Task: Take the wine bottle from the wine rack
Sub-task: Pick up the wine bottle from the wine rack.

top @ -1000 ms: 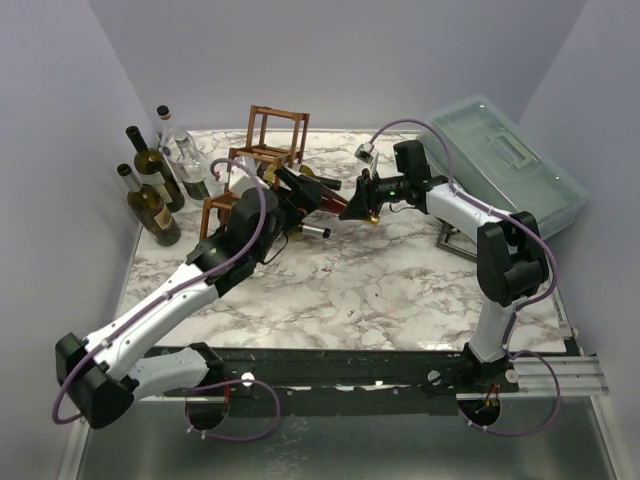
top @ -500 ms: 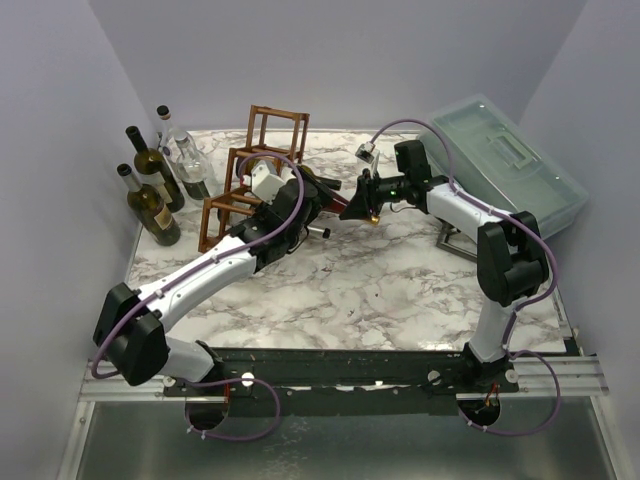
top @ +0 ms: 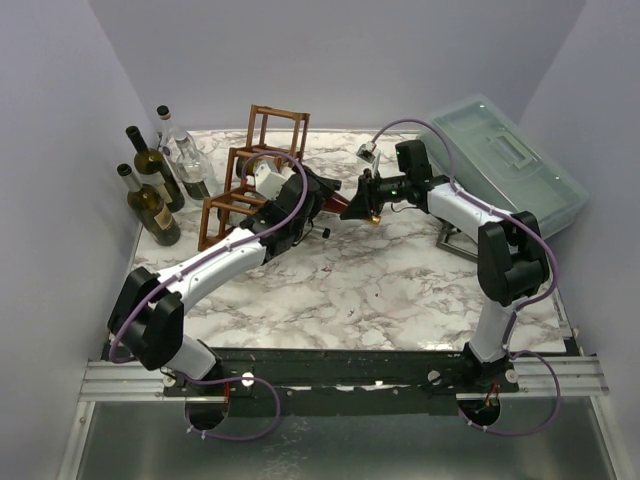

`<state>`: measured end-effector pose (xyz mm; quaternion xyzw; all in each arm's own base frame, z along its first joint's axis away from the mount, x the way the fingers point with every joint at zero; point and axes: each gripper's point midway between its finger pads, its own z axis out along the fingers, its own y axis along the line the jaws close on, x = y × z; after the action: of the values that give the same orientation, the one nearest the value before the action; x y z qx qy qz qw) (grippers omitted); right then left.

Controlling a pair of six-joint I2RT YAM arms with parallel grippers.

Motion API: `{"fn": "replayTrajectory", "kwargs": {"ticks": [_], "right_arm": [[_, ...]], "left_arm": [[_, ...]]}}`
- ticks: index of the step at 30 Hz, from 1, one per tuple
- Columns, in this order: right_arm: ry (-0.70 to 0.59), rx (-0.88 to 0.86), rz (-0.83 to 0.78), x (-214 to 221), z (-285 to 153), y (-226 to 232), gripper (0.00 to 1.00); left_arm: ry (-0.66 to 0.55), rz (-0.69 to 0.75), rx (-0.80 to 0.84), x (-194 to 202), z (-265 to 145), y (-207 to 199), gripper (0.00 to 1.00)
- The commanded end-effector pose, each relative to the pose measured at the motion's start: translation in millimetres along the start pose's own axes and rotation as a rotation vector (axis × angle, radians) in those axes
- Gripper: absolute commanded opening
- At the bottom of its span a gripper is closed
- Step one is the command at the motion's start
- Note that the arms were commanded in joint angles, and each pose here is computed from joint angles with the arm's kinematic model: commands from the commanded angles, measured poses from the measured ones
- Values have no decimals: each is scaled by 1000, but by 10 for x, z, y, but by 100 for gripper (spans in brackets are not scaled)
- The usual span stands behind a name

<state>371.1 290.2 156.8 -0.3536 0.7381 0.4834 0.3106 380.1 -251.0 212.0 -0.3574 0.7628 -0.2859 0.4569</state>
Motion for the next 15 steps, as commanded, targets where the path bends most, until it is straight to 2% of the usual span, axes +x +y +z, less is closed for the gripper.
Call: {"fn": "replayTrajectory", "kwargs": {"ticks": [1,15], "right_arm": [[-194,-114,-324,-870,-286,461,0],[-199,-141,-317,-903,-307,540,0]], "left_arm": [[8,-38,-34,6,46,-15,95],[32,-6,-89,167,218,15,94]]}}
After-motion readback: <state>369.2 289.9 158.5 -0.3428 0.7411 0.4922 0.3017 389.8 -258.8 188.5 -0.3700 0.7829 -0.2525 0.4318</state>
